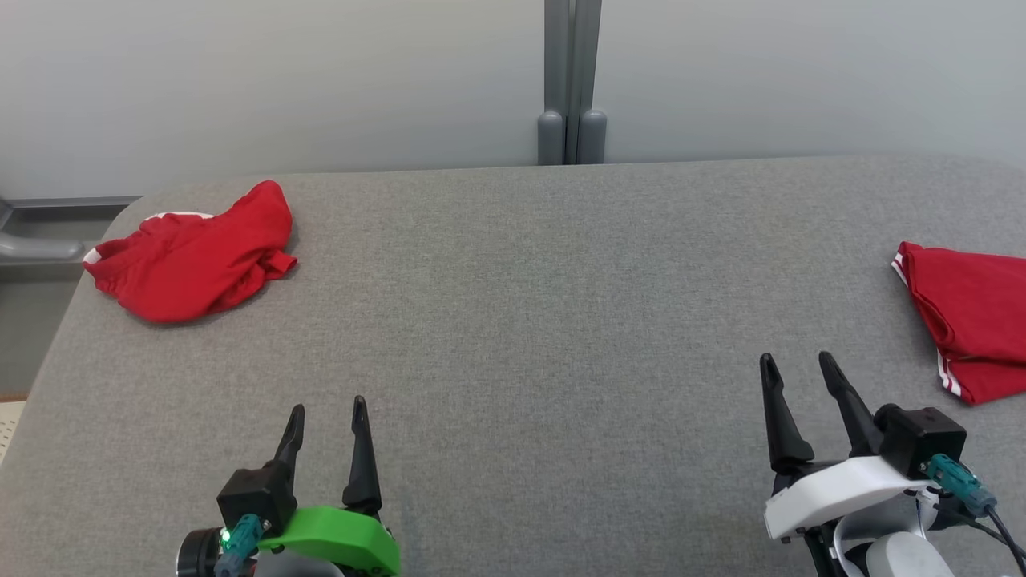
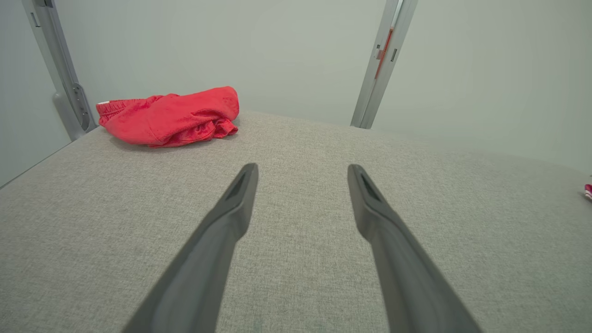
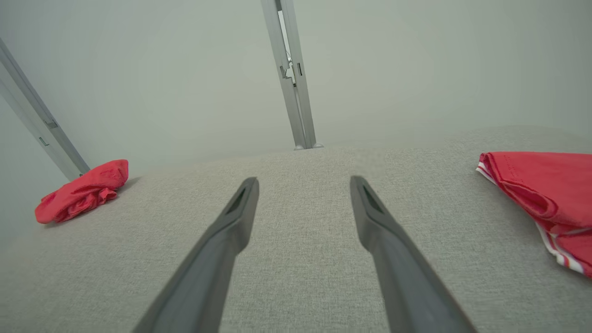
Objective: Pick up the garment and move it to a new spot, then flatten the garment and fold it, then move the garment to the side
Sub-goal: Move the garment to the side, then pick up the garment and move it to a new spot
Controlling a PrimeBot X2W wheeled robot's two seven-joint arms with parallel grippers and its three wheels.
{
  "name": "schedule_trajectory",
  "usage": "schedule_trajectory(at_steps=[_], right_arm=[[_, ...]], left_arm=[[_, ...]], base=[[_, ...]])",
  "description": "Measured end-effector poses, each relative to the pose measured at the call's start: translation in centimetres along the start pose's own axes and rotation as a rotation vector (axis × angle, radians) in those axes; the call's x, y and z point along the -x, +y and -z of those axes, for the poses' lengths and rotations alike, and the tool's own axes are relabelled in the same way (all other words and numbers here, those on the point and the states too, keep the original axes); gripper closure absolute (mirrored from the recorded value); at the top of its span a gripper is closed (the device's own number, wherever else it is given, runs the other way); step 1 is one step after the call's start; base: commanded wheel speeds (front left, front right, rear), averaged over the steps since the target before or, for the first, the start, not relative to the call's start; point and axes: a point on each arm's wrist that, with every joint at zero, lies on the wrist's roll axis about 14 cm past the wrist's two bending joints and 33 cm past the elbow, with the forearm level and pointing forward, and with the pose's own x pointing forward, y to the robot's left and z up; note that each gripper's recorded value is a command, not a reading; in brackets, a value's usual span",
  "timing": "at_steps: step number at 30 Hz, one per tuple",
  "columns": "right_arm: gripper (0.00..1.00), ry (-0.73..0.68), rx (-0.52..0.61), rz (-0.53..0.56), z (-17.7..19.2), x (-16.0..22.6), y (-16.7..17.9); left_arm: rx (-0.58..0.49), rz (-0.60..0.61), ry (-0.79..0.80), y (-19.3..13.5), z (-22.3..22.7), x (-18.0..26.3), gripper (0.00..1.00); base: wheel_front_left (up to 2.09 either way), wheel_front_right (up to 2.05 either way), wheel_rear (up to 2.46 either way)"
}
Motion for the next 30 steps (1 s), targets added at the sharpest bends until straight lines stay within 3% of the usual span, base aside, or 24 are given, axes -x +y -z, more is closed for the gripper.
schedule_trajectory(at_steps=[23,30], right_arm=[[0.0,0.034,-0.011,-0.018,0.6,0.8,0.7],[0.0,0.033,-0.001,-0.078,0.6,-0.2,2.6]], left_arm=[[-0.007,0.013,0.011,-0.2,0.4,0.4,0.0],[-0.011,-0.031,-0.015,1.3,-0.4,0.9,0.0]], base=[[0.0,0.0,0.0],[0.0,0.0,0.0]])
